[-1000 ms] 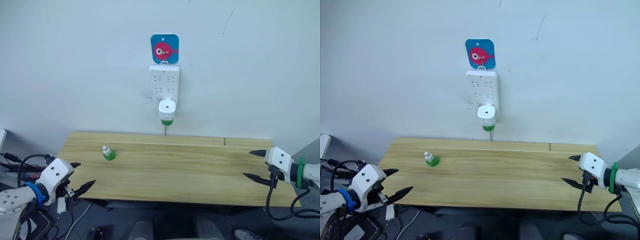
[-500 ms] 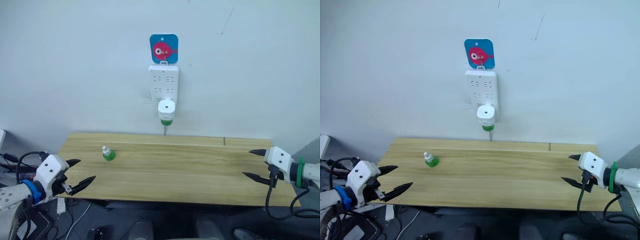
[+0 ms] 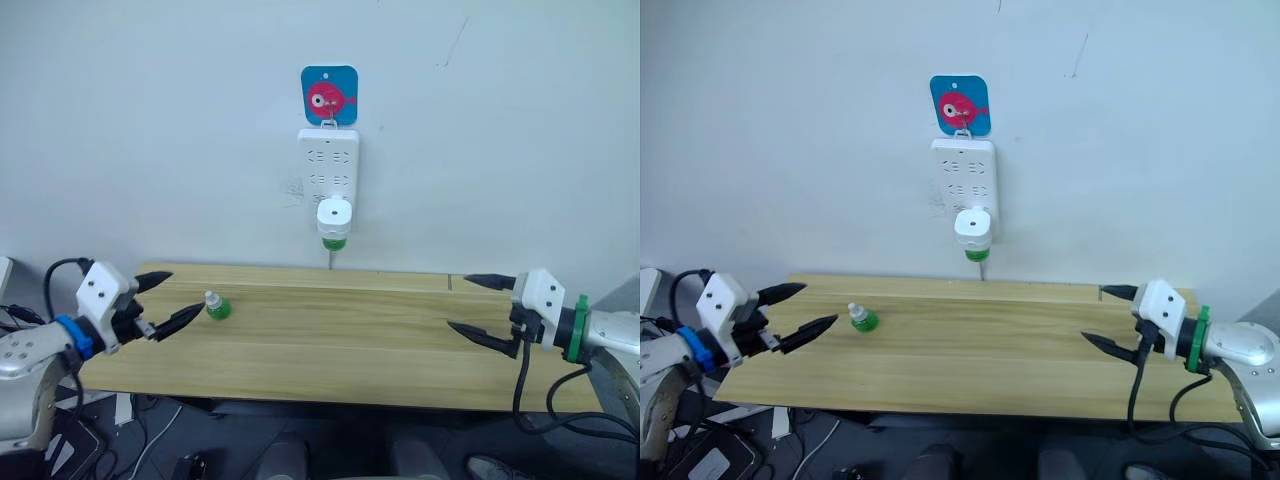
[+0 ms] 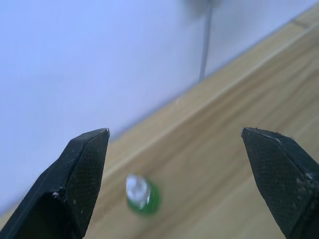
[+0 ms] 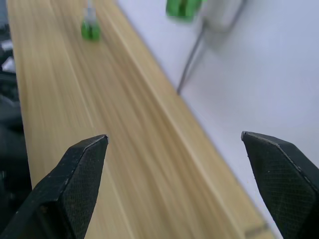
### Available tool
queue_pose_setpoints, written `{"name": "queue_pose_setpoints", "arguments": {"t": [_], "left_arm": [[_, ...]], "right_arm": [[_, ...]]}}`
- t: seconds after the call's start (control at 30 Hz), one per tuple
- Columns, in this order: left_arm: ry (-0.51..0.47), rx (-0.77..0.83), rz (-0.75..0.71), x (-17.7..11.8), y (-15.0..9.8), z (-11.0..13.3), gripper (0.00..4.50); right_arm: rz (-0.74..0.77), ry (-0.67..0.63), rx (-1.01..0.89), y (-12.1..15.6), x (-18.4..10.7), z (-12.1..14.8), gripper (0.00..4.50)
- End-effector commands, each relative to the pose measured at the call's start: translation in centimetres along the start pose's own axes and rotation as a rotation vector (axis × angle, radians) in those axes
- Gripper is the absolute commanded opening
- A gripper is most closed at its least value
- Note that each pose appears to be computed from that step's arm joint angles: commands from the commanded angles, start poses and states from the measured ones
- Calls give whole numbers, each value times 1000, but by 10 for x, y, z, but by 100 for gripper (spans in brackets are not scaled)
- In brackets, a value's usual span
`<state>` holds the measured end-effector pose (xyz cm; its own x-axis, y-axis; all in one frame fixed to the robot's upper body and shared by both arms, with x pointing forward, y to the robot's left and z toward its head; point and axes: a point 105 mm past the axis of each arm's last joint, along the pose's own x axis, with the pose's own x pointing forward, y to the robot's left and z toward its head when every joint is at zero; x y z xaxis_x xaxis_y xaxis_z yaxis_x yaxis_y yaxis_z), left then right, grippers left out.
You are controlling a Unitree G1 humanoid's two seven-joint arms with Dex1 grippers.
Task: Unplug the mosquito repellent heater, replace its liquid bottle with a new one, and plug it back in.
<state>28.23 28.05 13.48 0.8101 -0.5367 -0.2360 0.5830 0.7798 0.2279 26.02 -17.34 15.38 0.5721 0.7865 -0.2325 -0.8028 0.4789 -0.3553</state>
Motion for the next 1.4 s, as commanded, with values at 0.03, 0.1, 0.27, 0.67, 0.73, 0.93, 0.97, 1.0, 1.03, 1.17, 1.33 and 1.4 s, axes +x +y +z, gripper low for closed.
{"name": "queue_pose_setpoints", "arguments": {"t": [0.03,0.1,0.27,0.67,0.73,0.93,0.97,1.0,1.03,1.17,1.33,1.4], "left_arm": [[-82,-26,-12,22,2,30,450],[-109,-43,-29,33,2,40,450],[-155,-75,-63,57,0,60,450],[-250,-98,-124,98,1,87,331],[-259,-87,-116,107,2,88,331],[-307,-64,-65,120,14,97,331],[-312,-61,-63,121,15,97,331],[-316,-59,-61,122,16,98,331],[-321,-59,-61,123,16,99,331],[-330,-78,-84,128,15,103,331],[-344,-57,-162,135,5,115,331],[-342,-45,-188,135,3,118,331]], "right_arm": [[-54,-156,-36,-2,6,56,447],[-71,-185,-26,0,8,70,447],[-112,-181,29,4,8,83,447],[-166,-184,80,21,5,98,450],[-166,-185,84,23,5,99,450],[-153,-182,85,28,7,101,450],[-152,-180,84,28,8,101,450],[-151,-180,85,29,8,102,450],[-151,-181,85,29,8,102,450],[-152,-184,89,30,9,103,450],[-141,-185,88,29,9,105,450],[-135,-185,87,29,9,106,450]]}}
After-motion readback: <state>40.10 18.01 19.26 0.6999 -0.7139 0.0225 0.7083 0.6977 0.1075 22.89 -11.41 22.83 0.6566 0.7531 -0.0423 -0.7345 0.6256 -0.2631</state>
